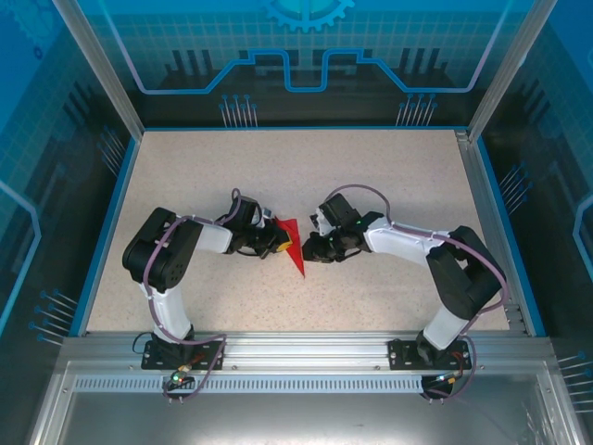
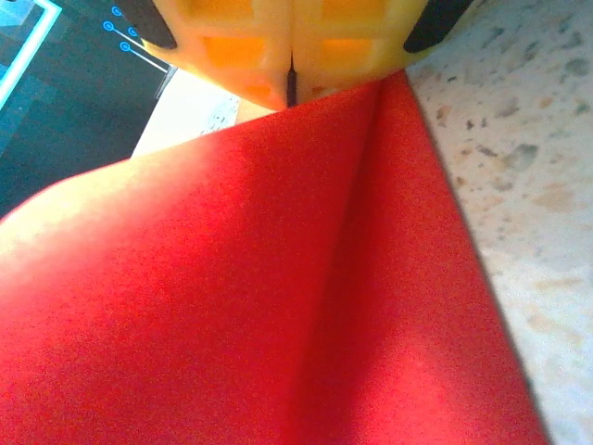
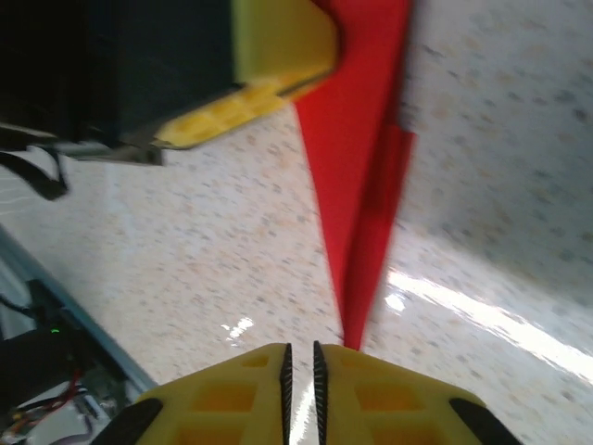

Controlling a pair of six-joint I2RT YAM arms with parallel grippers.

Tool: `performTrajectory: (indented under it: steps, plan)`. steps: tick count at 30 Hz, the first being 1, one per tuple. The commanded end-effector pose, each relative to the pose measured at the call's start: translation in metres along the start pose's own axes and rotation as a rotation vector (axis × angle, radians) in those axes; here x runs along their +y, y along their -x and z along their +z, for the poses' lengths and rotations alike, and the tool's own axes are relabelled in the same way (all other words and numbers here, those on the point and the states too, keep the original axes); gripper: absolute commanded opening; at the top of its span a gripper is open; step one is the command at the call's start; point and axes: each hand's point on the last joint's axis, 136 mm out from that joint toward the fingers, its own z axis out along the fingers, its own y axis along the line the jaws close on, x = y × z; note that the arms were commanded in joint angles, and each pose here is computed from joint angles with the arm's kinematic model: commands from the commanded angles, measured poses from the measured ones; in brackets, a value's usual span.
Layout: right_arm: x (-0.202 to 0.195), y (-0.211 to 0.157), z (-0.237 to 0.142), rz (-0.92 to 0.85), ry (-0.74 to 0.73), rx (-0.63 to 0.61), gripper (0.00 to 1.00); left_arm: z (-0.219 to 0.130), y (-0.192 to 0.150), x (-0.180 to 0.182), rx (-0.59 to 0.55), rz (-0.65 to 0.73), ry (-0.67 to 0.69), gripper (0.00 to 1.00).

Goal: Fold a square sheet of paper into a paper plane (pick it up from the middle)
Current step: Fold the wing for the fifth time at the center of the table.

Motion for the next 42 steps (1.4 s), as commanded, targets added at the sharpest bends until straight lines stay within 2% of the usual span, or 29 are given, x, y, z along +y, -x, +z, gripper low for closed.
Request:
performTrajectory:
  steps: [1,10,19,23,34,42]
  plan:
    - [0.024,0.006,0.012,-0.014,0.119,0.028,0.14,0.004,-0.017,0.030,0.058,-0.058,0.098,0.00]
    - [0.019,0.016,0.041,0.025,0.122,0.072,0.13,0.003,-0.018,0.031,0.057,-0.059,0.103,0.00]
    - [-0.036,-0.012,0.065,0.111,-0.004,0.155,0.13,0.004,-0.017,0.030,0.057,-0.055,0.104,0.00]
    - [-0.045,-0.018,0.065,0.115,-0.032,0.161,0.13,0.004,-0.018,0.032,0.059,-0.062,0.107,0.00]
    - [0.001,-0.005,0.036,0.033,0.110,0.102,0.14,0.003,-0.017,0.030,0.058,-0.058,0.109,0.00]
    - [-0.040,-0.033,0.052,0.084,-0.013,0.194,0.14,0.004,-0.018,0.032,0.061,-0.065,0.112,0.00]
